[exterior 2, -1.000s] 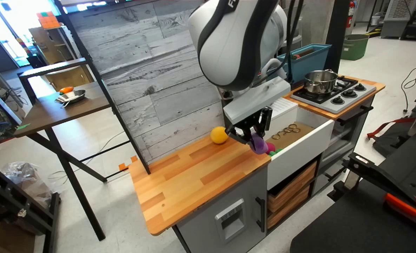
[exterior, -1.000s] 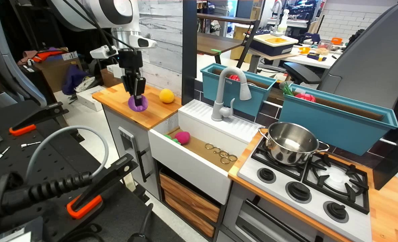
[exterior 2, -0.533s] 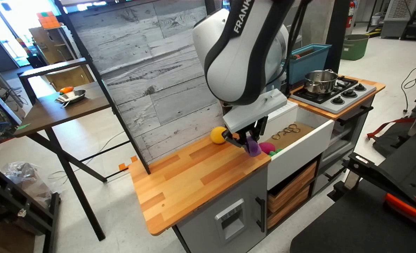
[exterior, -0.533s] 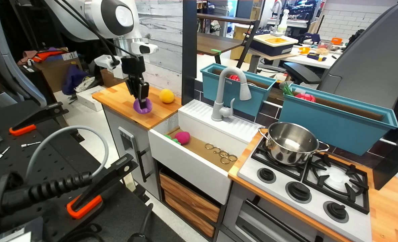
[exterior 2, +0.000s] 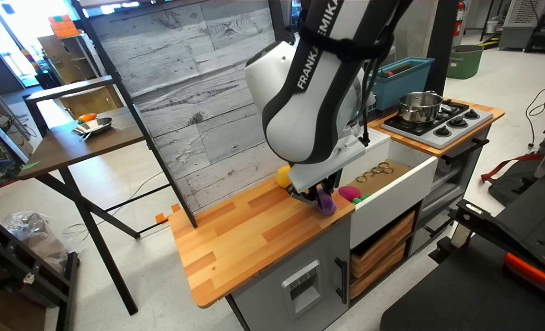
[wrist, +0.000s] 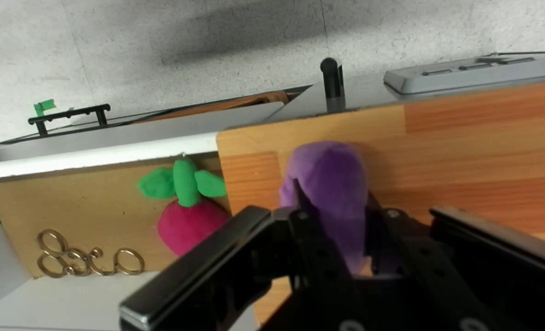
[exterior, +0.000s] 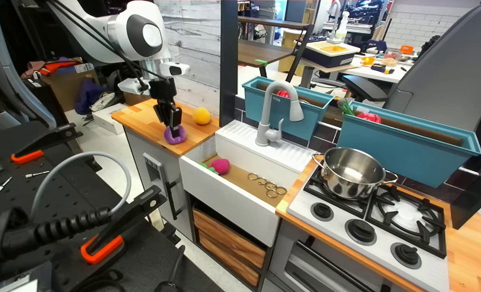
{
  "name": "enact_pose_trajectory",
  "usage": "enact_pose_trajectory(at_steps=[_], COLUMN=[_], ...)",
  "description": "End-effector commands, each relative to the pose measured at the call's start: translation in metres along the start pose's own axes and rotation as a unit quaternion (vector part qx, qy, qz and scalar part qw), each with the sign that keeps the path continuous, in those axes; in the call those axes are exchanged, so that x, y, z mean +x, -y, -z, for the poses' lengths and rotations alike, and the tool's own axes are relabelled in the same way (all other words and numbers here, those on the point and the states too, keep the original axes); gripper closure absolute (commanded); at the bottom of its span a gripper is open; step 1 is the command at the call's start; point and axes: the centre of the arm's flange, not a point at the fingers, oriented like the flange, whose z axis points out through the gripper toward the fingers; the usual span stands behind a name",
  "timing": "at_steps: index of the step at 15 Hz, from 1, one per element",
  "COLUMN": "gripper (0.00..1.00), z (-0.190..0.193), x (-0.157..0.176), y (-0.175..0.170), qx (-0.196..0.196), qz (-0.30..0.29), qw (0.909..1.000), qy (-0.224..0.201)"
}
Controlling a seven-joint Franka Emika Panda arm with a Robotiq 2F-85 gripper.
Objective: Move the purple object to the right
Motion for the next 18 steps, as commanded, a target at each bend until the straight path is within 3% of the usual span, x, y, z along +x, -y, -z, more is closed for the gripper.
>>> enact_pose_trajectory(at_steps=[1,5,8,12,18], gripper=[0.49,0.22,0.01,0.0,0.0], z=[-0.001,0.003,0.019,0.075,0.177], x=[0.018,0.018,0.011,-0.003,-0.038], y=[0.017,0.02,0.023,0.033,0.024], qx=[-0.003,0.01,0.042,0.104,0.173], qz=[0.003,0.005,0.008,0.04,0.112], qw=[0.9996,0.9998,0.999,0.9932,0.9745], qy=[-0.027,-0.019,0.008,0.033,0.089])
